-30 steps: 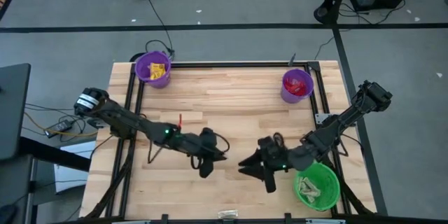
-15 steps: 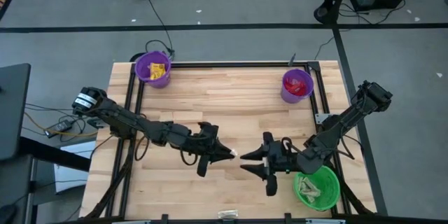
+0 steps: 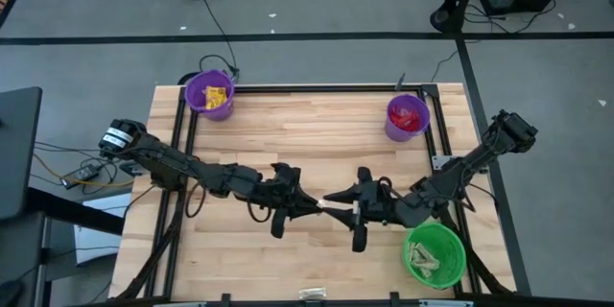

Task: Sort candy by brand, put in halloween buckets
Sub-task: Put the white chocolate bar into the green bucket

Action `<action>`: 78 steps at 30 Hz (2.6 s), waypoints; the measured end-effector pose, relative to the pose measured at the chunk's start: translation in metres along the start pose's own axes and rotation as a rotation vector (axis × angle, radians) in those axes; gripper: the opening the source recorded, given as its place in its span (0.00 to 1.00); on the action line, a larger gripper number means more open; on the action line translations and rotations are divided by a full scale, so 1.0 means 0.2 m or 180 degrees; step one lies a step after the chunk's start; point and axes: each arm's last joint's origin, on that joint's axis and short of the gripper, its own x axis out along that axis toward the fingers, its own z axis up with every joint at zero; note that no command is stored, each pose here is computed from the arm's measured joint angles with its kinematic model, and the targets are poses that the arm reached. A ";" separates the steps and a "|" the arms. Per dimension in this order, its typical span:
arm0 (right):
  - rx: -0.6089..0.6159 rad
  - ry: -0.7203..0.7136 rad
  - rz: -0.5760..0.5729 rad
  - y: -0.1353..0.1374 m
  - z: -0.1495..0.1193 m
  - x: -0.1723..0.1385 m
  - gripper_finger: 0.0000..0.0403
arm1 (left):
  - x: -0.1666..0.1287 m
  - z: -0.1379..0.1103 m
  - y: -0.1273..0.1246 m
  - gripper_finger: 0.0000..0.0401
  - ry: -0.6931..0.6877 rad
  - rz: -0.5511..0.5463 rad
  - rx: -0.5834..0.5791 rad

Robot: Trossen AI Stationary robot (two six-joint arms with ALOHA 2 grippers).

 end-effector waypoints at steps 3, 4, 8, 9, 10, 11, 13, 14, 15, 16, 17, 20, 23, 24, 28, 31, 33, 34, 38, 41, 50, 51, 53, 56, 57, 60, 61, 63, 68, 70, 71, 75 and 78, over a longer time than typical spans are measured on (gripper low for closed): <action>0.0025 0.0065 0.0135 -0.01 0.00 0.02 0.36 | 0.00 0.00 0.01 0.10 -0.0004 0.0007 0.0014; 0.0028 0.0064 0.0134 -0.01 0.01 0.02 0.36 | 0.00 0.00 0.01 0.10 -0.0008 0.0007 0.0015; 0.0035 0.0051 0.0094 -0.03 0.01 0.03 0.36 | 0.00 0.01 0.01 0.10 -0.0017 0.0012 0.0018; 0.0041 0.0048 0.0092 -0.02 0.01 0.03 0.34 | 0.00 0.01 0.01 0.10 -0.0026 0.0007 0.0017; 0.0058 0.0045 0.0086 -0.03 0.01 0.03 0.33 | 0.00 0.01 0.01 0.10 -0.0028 0.0006 0.0019; 0.0077 0.0045 0.0081 -0.03 0.01 0.03 0.30 | 0.00 0.01 0.01 0.10 -0.0030 0.0009 0.0020; 0.0112 0.0056 0.0086 -0.03 0.01 0.03 0.24 | 0.00 0.01 0.01 0.10 -0.0033 0.0018 0.0022; 0.0114 0.0055 0.0086 -0.03 0.01 0.03 0.20 | 0.00 0.01 0.02 0.11 -0.0039 0.0032 0.0021; 0.0114 0.0052 0.0077 -0.03 0.01 0.03 0.15 | 0.00 0.02 0.02 0.11 -0.0060 0.0062 0.0012; 0.0117 0.0045 0.0068 -0.03 0.01 0.03 0.10 | 0.00 0.02 0.02 0.11 -0.0076 0.0076 0.0012; 0.0118 0.0044 0.0068 -0.03 0.01 0.03 0.05 | 0.00 0.02 0.02 0.12 -0.0098 0.0072 0.0021; 0.0156 0.0040 0.0057 -0.03 0.02 0.03 0.03 | 0.00 0.03 0.02 0.18 -0.0158 0.0053 0.0037; 0.0186 0.0048 0.0048 -0.03 0.01 0.03 0.02 | 0.00 0.03 0.02 0.24 -0.0167 0.0072 0.0221; 0.0185 0.0049 0.0049 -0.03 0.01 0.03 0.01 | 0.00 0.03 0.02 0.26 -0.0166 0.0078 0.0264; 0.0176 0.0046 0.0006 -0.03 0.01 0.02 0.01 | 0.00 0.02 0.03 0.34 -0.0127 0.0139 0.0272; 0.0079 0.0095 -0.0106 -0.02 0.00 -0.01 0.01 | 0.00 0.01 0.04 0.38 -0.0026 0.0222 0.0240; 0.0024 0.0192 -0.0106 -0.03 0.01 -0.05 0.01 | 0.00 -0.01 0.05 0.39 0.0098 0.0286 0.0079; 0.0039 0.0257 -0.0106 -0.03 0.01 -0.08 0.01 | 0.00 -0.02 0.06 0.39 0.0188 0.0302 0.0009; 0.0206 0.0612 -0.0027 -0.04 0.02 -0.22 0.00 | -0.01 -0.06 0.07 0.39 0.0525 0.0263 -0.0119; 0.0431 0.1059 0.0194 -0.05 0.03 -0.32 0.00 | -0.01 -0.08 0.07 0.39 0.0684 0.0247 -0.0107; 0.1256 0.2425 0.0184 -0.07 -0.06 -0.56 0.01 | -0.01 -0.09 0.08 0.40 0.0743 0.0261 -0.0102; 0.1311 0.2567 0.0168 -0.07 -0.07 -0.58 0.01 | -0.01 -0.09 0.08 0.40 0.0743 0.0261 -0.0102; 0.1407 0.2790 0.0130 -0.06 -0.09 -0.63 0.02 | -0.01 -0.09 0.08 0.40 0.0759 0.0270 -0.0088; 0.1478 0.2970 0.0227 -0.02 -0.11 -0.69 0.02 | 0.00 -0.12 0.10 0.40 0.0824 0.0321 0.0059; 0.1481 0.3029 0.0269 -0.01 -0.12 -0.71 0.02 | 0.01 -0.13 0.11 0.40 0.0832 0.0357 0.0080; 0.1510 0.3215 0.0211 0.00 -0.14 -0.76 0.04 | 0.04 -0.19 0.14 0.40 0.0925 0.0426 0.0067; 0.1505 0.3283 0.0133 0.00 -0.16 -0.77 0.04 | 0.04 -0.21 0.15 0.40 0.0968 0.0451 0.0033; 0.1504 0.3444 -0.0100 0.00 -0.20 -0.80 0.06 | 0.06 -0.25 0.17 0.40 0.1035 0.0486 -0.0078; 0.1439 0.4124 -0.0591 0.02 -0.32 -0.84 0.13 | 0.09 -0.35 0.20 0.40 0.1219 0.0543 -0.0173; 0.1366 0.4325 -0.0763 0.02 -0.37 -0.84 0.16 | 0.09 -0.39 0.19 0.40 0.1290 0.0559 -0.0232; 0.1325 0.4383 -0.0832 0.03 -0.39 -0.84 0.18 | 0.09 -0.41 0.19 0.40 0.1333 0.0561 -0.0236; 0.1049 0.4446 -0.1223 -0.01 -0.43 -0.84 0.25 | 0.09 -0.48 0.12 0.40 0.1551 0.0267 0.0078; 0.1017 0.4228 -0.1439 -0.04 -0.42 -0.85 0.28 | 0.06 -0.55 0.04 0.40 0.1766 -0.0100 0.0641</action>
